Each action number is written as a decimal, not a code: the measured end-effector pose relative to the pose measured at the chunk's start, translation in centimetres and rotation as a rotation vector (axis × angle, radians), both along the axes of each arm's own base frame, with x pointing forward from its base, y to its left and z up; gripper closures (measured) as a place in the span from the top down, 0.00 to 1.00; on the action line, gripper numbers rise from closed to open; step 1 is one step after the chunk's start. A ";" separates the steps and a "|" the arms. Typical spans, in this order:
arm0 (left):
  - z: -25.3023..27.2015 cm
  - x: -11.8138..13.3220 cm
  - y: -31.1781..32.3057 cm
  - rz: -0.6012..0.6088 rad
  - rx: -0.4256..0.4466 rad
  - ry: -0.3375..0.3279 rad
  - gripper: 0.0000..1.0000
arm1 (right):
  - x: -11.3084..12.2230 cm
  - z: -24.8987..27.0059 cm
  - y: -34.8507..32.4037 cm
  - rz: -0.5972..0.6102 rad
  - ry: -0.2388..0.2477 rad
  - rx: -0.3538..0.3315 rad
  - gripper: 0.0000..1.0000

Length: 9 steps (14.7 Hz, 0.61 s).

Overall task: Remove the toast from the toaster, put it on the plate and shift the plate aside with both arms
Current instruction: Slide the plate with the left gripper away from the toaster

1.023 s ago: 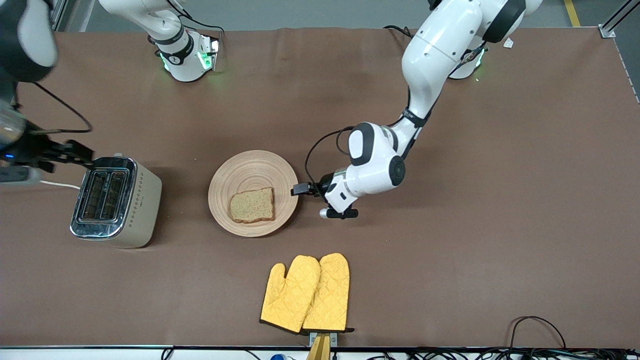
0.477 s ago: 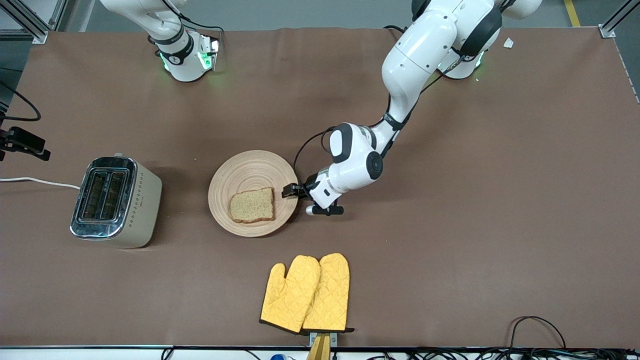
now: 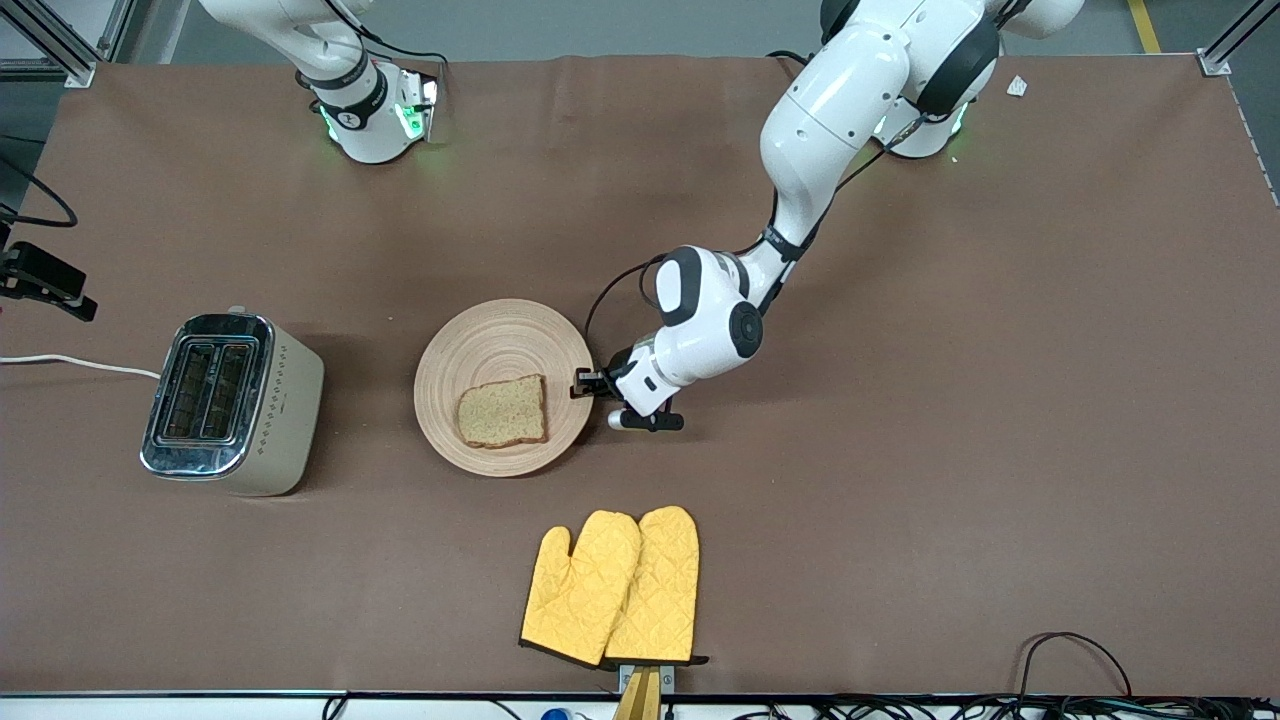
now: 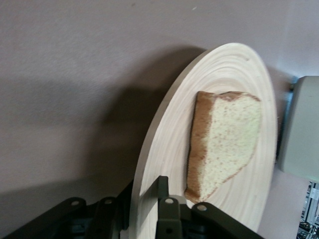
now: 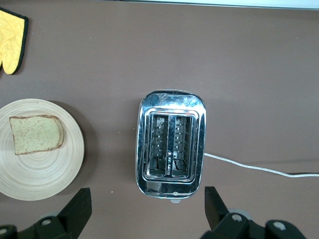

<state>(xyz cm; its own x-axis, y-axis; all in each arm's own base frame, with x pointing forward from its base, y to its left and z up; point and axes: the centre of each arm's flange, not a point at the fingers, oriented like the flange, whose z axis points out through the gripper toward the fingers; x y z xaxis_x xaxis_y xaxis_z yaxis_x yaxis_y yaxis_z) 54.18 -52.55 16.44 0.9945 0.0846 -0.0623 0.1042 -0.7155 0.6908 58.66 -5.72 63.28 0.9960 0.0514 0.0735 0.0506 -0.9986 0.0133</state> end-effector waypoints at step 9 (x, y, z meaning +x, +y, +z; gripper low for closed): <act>10.7 7.1 10.2 -0.147 -0.047 0.005 0.13 | 0.3 -0.3 1.1 0.025 0.006 0.007 1.00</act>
